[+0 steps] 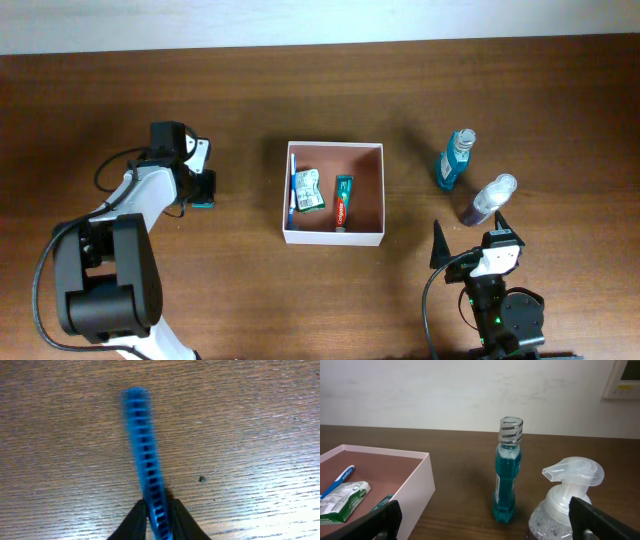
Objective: Pack container
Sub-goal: 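Move left gripper over the blue razor and grasp it, then carry the blue razor with left gripper into the box and release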
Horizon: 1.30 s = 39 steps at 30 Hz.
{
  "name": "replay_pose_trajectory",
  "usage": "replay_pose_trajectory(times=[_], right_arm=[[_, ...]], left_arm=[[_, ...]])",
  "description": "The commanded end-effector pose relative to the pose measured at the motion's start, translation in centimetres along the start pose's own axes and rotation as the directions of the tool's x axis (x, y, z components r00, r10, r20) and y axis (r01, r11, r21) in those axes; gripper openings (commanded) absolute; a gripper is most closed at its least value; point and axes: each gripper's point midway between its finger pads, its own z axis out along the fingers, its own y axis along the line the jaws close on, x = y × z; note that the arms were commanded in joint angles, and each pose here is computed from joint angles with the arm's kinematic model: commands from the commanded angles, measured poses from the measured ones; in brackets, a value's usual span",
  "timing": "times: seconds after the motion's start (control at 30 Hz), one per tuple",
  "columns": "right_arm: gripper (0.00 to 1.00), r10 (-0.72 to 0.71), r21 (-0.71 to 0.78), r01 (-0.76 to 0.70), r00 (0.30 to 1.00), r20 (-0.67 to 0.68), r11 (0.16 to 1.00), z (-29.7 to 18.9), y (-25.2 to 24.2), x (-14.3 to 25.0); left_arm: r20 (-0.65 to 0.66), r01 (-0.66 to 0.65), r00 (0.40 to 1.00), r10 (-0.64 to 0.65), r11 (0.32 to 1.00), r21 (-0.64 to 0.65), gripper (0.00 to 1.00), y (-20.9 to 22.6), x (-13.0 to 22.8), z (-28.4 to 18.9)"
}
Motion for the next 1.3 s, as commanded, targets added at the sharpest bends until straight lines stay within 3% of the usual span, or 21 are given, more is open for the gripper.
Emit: replay_pose_trajectory(times=[0.0,0.07,0.23,0.37,0.6,0.83,1.03,1.27], right_arm=[[0.98,-0.006,0.006,0.006,1.000,-0.005,1.000,0.0,-0.2,0.3],[0.98,-0.006,0.006,0.006,1.000,-0.006,1.000,0.0,-0.2,0.3],[0.98,-0.006,0.006,0.006,1.000,-0.006,1.000,0.0,-0.2,0.3],[0.98,-0.006,0.006,0.006,1.000,-0.005,1.000,0.0,-0.2,0.3],[0.98,-0.006,0.006,0.006,1.000,-0.005,1.000,0.0,-0.2,0.3],[0.98,-0.006,0.006,0.006,1.000,-0.005,1.000,0.0,-0.2,0.3],[0.98,-0.006,0.006,0.006,1.000,-0.005,1.000,0.0,-0.2,0.3],[0.98,-0.006,0.006,0.006,1.000,-0.005,1.000,0.0,-0.2,0.3]], left_arm=[[-0.114,0.012,0.993,-0.016,0.999,-0.033,0.11,0.5,3.1,2.2],[-0.101,0.042,0.994,-0.046,0.998,-0.036,0.02,0.6,2.5,1.9],[-0.070,0.169,0.983,-0.172,0.984,-0.048,0.01,1.0,0.2,0.0],[-0.055,0.168,0.985,-0.167,0.986,0.020,0.01,-0.1,-1.9,-2.9],[0.072,0.176,0.977,-0.203,0.944,0.279,0.00,-6.7,-6.0,-10.4],[0.224,0.103,0.952,-0.206,0.910,0.402,0.01,-14.7,-7.8,-18.8],[0.179,0.085,0.970,-0.165,0.919,0.386,0.01,-19.5,-6.2,-18.0],[0.098,0.042,0.992,-0.079,0.941,0.337,0.01,-22.3,-4.0,-15.0]])
